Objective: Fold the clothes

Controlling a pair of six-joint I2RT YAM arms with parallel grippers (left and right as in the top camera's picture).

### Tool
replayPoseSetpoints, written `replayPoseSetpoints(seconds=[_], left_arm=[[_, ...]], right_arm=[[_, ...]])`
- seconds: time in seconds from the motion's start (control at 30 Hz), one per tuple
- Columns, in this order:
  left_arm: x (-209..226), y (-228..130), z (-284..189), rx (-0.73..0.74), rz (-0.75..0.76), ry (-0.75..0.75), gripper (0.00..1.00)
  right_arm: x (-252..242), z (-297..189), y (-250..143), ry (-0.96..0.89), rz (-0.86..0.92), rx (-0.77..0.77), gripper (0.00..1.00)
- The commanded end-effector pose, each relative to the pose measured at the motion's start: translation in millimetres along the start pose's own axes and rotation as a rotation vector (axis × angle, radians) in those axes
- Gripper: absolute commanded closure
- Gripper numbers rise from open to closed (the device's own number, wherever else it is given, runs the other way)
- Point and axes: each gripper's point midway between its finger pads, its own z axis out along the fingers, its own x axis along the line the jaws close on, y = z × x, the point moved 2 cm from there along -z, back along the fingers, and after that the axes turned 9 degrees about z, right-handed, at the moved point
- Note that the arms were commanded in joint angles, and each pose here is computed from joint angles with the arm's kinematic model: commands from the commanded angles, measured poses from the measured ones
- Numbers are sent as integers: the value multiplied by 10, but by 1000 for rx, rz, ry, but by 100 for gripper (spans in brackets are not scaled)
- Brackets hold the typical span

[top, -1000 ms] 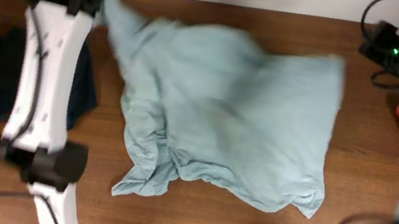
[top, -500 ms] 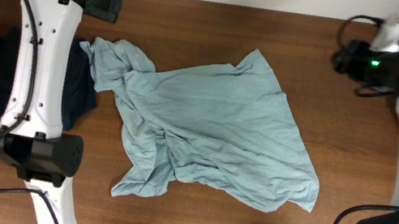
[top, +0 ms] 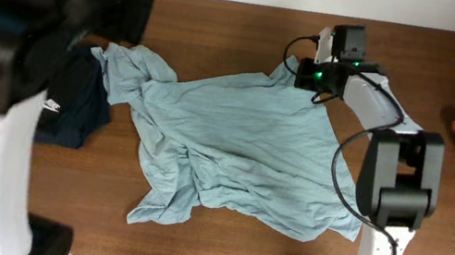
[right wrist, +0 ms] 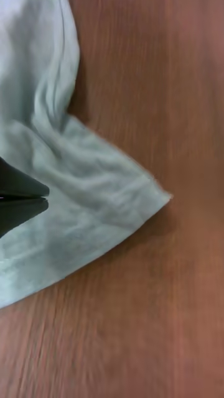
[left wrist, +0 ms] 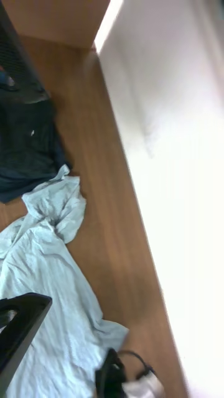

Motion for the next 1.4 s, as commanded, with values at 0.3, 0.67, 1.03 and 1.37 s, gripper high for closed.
replayPoseSetpoints(seconds=[0.3,0.67,1.03,1.37], left_arm=[[-36,-107,-74,35,-27,-23,4],[-45,-119,-38,46,-25,-26,4],[-284,-505,660,316,17,-109,1],[-1034,-1258,2379,653,60,-357,8]], right_arm=[[-1173,161,-170,-480,159,-22,96],[-2351,-424,-49,-555,466,-59,96],[-1883,-959,421,-185,406,-5,63],[-681,-2235,883,126,304,-97,41]])
